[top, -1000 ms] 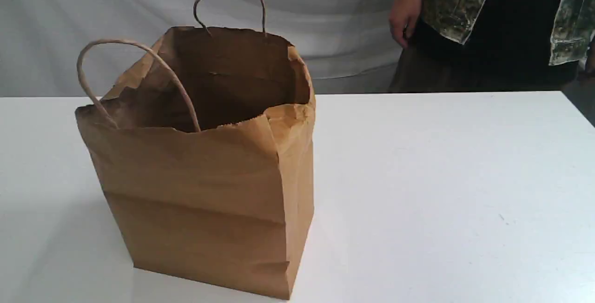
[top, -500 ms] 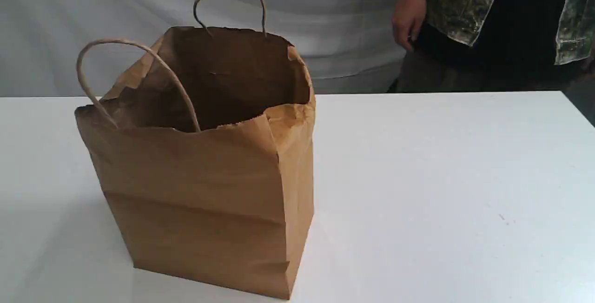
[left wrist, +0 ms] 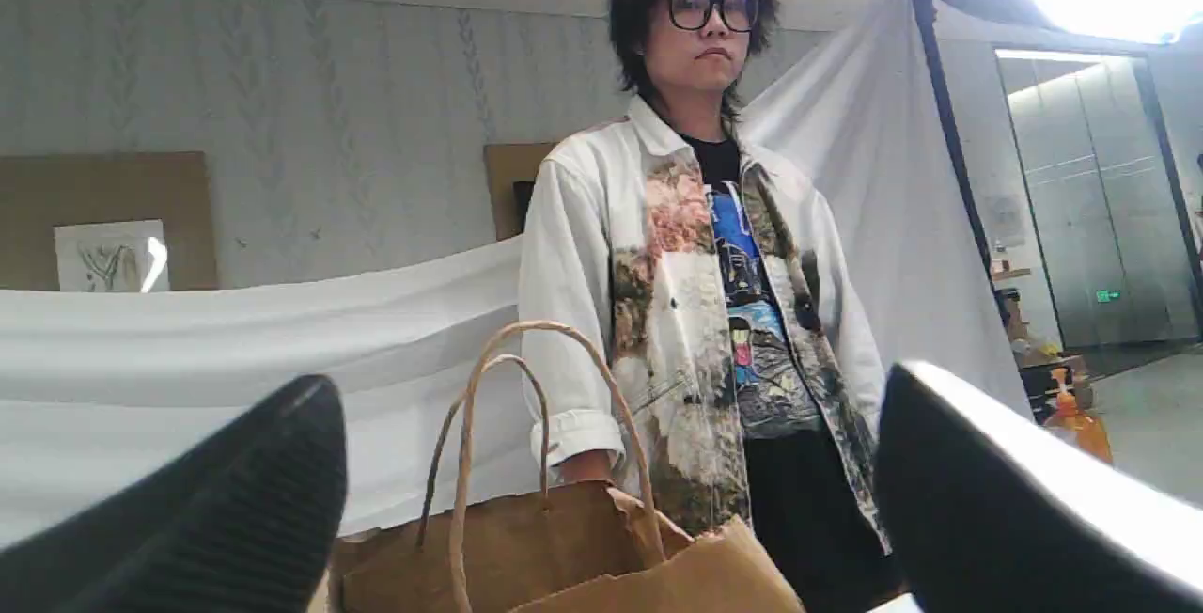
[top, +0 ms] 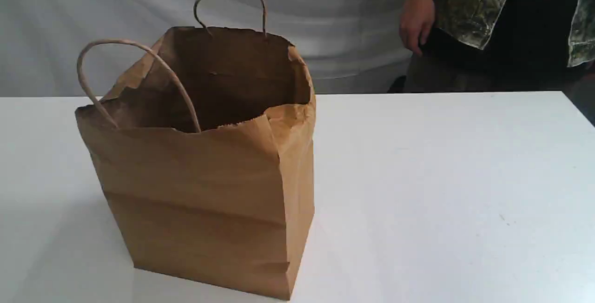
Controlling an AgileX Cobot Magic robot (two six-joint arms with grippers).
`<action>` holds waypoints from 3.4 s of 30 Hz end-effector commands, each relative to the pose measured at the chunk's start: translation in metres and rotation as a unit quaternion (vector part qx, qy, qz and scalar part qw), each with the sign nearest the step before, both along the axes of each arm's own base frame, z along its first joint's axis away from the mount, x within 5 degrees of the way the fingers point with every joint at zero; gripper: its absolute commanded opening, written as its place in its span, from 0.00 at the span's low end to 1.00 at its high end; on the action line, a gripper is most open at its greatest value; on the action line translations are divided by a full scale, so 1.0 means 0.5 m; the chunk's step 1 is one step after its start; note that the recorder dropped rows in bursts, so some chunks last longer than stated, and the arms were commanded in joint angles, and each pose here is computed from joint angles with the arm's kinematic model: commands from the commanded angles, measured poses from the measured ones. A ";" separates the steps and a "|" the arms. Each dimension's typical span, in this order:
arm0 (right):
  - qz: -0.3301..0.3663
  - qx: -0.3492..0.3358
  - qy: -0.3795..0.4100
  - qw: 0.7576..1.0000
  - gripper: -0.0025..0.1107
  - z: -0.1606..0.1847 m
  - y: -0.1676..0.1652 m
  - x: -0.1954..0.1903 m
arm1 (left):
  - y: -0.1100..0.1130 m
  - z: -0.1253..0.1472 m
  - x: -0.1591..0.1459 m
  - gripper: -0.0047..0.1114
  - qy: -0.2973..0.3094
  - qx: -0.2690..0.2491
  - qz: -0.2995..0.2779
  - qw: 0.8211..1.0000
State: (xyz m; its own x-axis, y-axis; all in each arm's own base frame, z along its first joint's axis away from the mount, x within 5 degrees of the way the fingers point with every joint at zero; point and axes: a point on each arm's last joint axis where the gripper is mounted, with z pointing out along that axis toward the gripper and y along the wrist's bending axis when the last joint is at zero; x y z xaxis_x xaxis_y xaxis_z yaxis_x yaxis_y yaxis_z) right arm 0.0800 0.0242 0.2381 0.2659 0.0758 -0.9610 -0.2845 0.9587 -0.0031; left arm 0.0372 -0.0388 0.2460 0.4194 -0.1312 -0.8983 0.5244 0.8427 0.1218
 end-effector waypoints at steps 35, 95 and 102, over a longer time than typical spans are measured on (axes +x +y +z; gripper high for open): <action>-0.077 0.011 0.241 0.967 0.29 -0.100 -0.039 -0.051 | 0.001 -0.003 0.001 0.71 0.006 -0.006 0.000 1.000; -0.079 0.006 0.247 0.966 0.29 -0.103 -0.039 -0.051 | 0.087 -0.133 0.032 0.04 0.395 -0.102 0.263 0.874; -0.079 0.006 0.247 0.966 0.29 -0.103 -0.039 -0.051 | 0.086 -0.131 0.032 0.04 0.379 -0.064 0.265 0.884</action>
State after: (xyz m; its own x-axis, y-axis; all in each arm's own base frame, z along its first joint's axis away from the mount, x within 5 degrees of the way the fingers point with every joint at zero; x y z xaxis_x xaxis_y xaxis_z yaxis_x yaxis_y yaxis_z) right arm 0.0547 0.0051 0.1871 -0.2231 0.0947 -0.9702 -0.1031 0.9874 0.1201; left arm 0.0532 0.0049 0.1810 -0.2700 -0.2475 -0.9305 -0.0739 0.9689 -0.2362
